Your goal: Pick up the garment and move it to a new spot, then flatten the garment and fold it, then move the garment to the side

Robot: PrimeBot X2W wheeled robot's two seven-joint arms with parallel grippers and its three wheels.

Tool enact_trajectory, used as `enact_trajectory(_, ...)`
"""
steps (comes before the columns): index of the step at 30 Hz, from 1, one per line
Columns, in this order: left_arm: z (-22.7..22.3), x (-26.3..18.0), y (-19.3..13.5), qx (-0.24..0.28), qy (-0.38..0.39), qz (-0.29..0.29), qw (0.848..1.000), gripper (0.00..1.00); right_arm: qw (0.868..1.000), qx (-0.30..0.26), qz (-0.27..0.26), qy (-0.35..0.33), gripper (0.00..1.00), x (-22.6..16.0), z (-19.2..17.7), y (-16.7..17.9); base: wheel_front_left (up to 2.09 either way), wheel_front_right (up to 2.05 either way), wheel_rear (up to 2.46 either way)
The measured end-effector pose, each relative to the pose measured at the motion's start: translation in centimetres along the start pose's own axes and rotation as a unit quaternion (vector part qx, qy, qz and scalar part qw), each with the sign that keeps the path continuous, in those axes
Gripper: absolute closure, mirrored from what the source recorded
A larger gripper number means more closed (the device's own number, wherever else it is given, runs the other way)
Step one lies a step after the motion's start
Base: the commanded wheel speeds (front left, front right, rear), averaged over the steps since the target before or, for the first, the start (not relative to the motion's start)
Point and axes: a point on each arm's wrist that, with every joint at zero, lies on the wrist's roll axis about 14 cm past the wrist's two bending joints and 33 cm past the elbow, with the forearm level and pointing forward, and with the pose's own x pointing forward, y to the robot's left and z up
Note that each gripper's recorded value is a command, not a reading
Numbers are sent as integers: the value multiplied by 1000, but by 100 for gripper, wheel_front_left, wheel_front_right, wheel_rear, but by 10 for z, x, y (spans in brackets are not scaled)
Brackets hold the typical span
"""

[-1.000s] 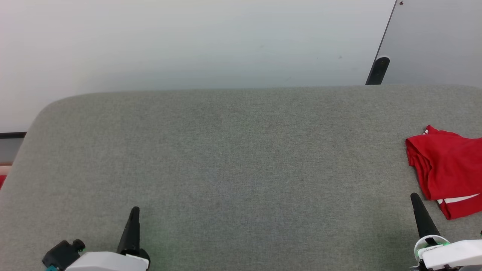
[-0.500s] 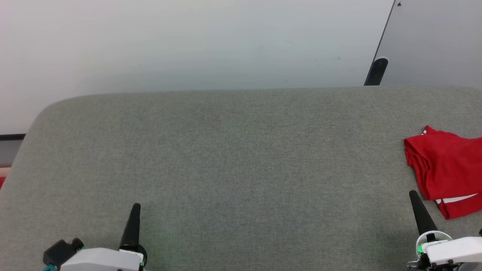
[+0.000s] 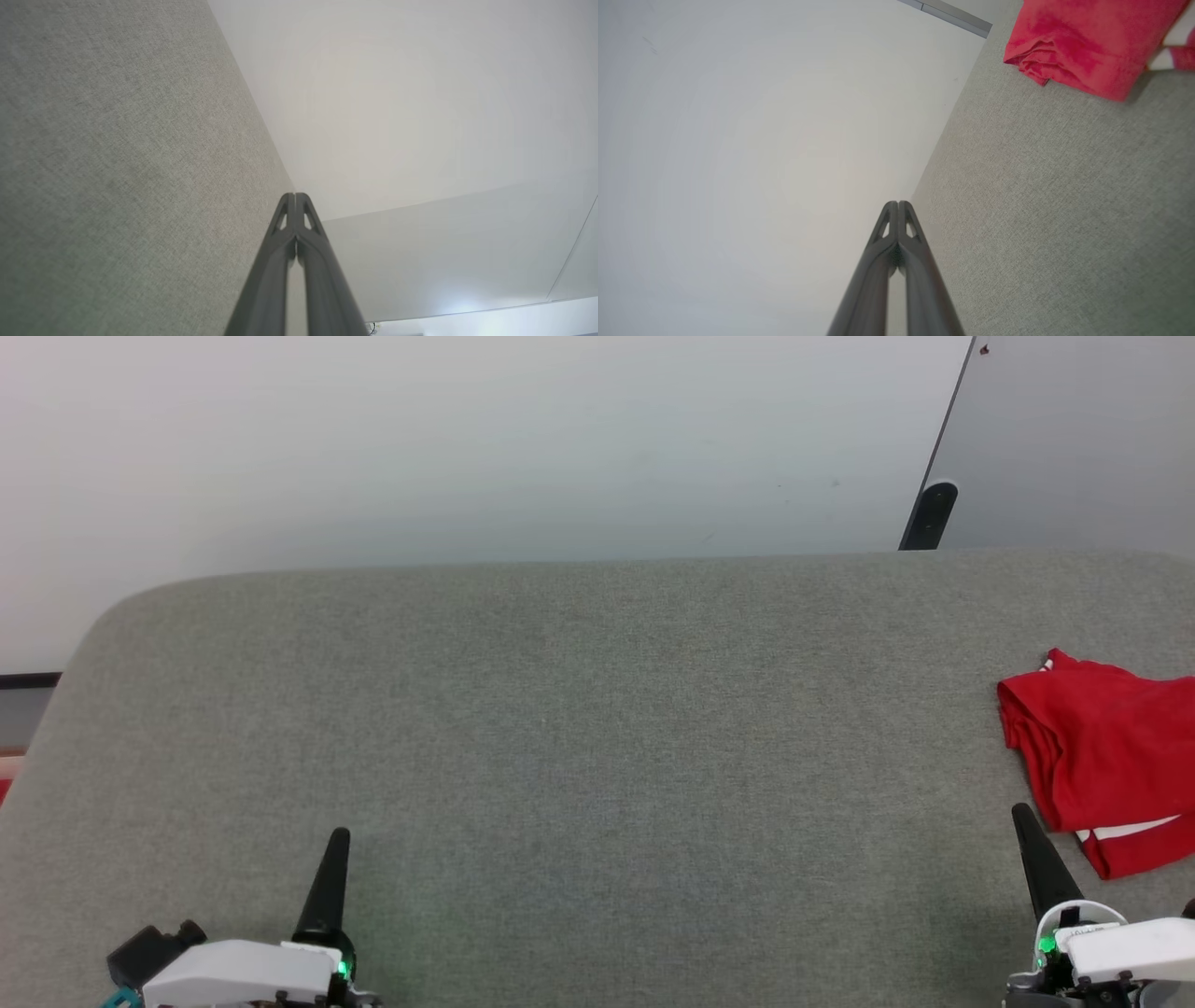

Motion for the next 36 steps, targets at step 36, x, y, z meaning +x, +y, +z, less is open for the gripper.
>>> enact_trajectory(36, -1, 10, -16, -139, 14, -29, 990, 100, 991, 130, 11, -10, 100, 4, 3, 5, 0, 0, 0)
